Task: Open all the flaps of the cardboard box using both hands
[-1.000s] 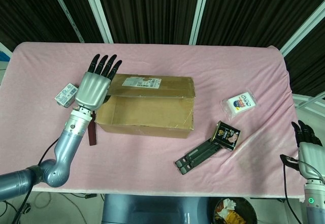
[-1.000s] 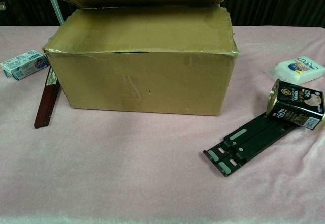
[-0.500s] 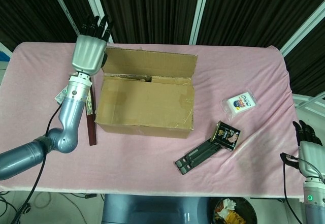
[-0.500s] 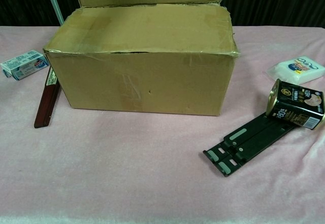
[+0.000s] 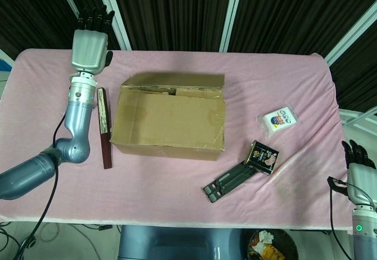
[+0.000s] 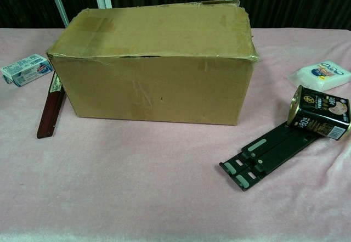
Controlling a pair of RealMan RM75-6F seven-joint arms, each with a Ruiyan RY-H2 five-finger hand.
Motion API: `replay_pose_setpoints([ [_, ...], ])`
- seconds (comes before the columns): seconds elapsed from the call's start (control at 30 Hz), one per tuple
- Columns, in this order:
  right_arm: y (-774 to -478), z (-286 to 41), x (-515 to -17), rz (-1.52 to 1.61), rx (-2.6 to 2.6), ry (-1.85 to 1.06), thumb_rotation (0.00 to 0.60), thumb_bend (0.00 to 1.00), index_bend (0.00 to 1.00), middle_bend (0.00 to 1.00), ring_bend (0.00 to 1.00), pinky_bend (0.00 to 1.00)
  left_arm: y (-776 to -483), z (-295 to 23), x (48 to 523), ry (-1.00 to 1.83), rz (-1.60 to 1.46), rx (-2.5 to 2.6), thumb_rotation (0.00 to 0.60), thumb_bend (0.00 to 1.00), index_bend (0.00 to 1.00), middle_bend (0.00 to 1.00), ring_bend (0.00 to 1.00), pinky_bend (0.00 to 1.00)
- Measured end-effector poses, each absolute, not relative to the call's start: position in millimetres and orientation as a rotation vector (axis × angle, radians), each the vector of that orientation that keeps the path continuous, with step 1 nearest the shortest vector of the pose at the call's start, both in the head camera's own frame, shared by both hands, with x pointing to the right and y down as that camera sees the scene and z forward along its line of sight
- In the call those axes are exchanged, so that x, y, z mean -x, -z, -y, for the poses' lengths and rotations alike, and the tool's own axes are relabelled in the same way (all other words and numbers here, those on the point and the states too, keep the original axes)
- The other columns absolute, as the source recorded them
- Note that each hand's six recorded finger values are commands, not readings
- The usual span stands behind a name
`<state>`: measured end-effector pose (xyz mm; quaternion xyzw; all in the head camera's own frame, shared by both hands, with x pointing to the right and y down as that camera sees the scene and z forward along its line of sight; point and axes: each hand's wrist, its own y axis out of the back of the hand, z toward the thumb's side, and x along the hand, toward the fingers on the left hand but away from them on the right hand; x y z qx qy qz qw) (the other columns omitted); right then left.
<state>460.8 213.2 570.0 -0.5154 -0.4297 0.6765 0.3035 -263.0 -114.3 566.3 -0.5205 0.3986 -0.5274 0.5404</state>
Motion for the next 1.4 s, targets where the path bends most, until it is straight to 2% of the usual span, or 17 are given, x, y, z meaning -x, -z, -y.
replay_pose_setpoints([
  [0.13,-567.3,-208.4,-457.2,1.130,1.356,-1.774,0.600,0.25,0.00,0.00,0.01,0.23,-561.2,94.8,284.7,1.247,-0.985,1.282,0.600,0.15,0.00,0.00,0.00,0.00],
  [0.23,-562.8,-199.9,-453.7,1.124,1.346,-1.748,0.600,0.25,0.00,0.00,0.02,0.23,-556.1,71.4,306.5,1.253,-1.007,1.323,0.600,0.13,0.00,0.00,0.00,0.00],
  [0.43,-559.1,-174.9,-439.1,1.115,1.360,-1.702,0.600,0.25,0.00,0.00,0.02,0.23,-541.9,-2.3,373.9,1.302,-1.066,1.374,0.600,0.13,0.00,0.00,0.00,0.00],
  [0.63,-560.7,-141.7,-401.7,1.073,1.445,-1.613,0.600,0.25,0.00,0.00,0.02,0.23,-528.0,-84.1,441.5,1.369,-1.073,1.320,0.600,0.12,0.00,0.00,0.00,0.00],
  [0.7,-561.3,-127.9,-385.1,1.056,1.481,-1.572,0.600,0.25,0.00,0.00,0.02,0.23,-526.5,-97.2,450.0,1.379,-1.072,1.315,0.600,0.12,0.00,0.00,0.00,0.00],
  [0.87,-563.4,-91.2,-338.7,1.042,1.593,-1.461,0.600,0.25,0.00,0.00,0.02,0.23,-531.0,-166.2,494.3,1.496,-1.107,1.343,0.600,0.13,0.00,0.00,0.00,0.00],
  [0.93,-564.6,-76.6,-320.1,1.037,1.639,-1.424,0.600,0.26,0.00,0.02,0.03,0.23,-536.0,-183.2,502.3,1.526,-1.115,1.361,0.600,0.13,0.00,0.00,0.00,0.00],
  [1.07,-566.1,-43.0,-275.4,1.026,1.730,-1.344,0.600,0.32,0.03,0.14,0.13,0.26,-545.6,-201.8,506.1,1.541,-1.113,1.389,0.600,0.13,0.00,0.00,0.00,0.00],
  [1.23,-569.3,-8.8,-230.2,1.026,1.783,-1.265,0.600,0.43,0.16,0.29,0.29,0.38,-551.2,-206.4,505.8,1.527,-1.109,1.402,0.600,0.13,0.00,0.00,0.00,0.00],
  [1.4,-580.4,14.9,-193.2,1.070,1.830,-1.222,0.600,0.45,0.17,0.32,0.32,0.39,-556.7,-208.8,507.6,1.530,-1.112,1.418,0.600,0.13,0.00,0.00,0.00,0.00],
])
